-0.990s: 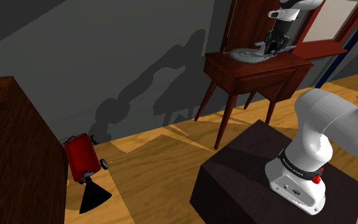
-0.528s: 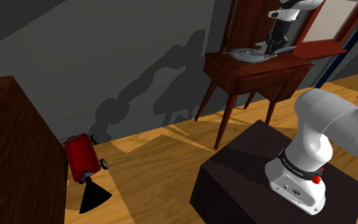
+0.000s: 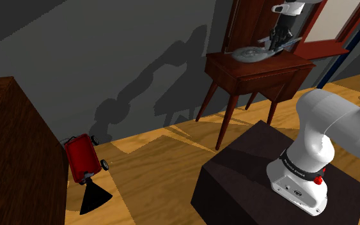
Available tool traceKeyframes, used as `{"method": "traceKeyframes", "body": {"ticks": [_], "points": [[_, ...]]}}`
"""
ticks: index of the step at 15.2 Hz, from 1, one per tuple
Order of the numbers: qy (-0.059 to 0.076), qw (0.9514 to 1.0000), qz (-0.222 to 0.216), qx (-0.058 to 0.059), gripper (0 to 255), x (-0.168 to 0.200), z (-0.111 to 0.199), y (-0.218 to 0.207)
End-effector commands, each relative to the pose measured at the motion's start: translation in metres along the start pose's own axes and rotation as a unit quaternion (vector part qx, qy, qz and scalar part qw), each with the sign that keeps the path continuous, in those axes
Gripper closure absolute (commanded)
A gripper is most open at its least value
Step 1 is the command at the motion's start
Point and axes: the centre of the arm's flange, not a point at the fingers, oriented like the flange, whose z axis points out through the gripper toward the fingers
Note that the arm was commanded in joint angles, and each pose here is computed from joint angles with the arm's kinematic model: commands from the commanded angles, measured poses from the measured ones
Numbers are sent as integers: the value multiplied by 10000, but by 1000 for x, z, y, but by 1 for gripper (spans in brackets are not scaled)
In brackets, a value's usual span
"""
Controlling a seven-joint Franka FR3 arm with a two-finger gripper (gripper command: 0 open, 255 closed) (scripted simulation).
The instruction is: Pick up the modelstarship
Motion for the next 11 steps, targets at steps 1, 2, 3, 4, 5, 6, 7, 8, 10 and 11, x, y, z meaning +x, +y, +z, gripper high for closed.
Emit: {"method": "traceKeyframes", "body": {"ticks": [1,2,3,4,5,6,7,8,10,11], "points": [[-1,10000,-1,-4,255,1,-11,0],[-1,10000,-1,-4,255,1,-17,0],[-1,10000,-1,-4,255,1,-22,-1],[-1,10000,-1,-4,255,1,-27,-1],[-1,10000,-1,-4,255,1,-32,-1],[-1,10000,-1,-4,255,1,-38,-1],[-1,10000,-1,-4,255,2,-43,-1],[-1,10000,-1,-4,255,2,-48,-1],[-1,10000,-1,-4,255,2,-54,-2],[-1,10000,-1,-4,255,2,-54,-2]]}}
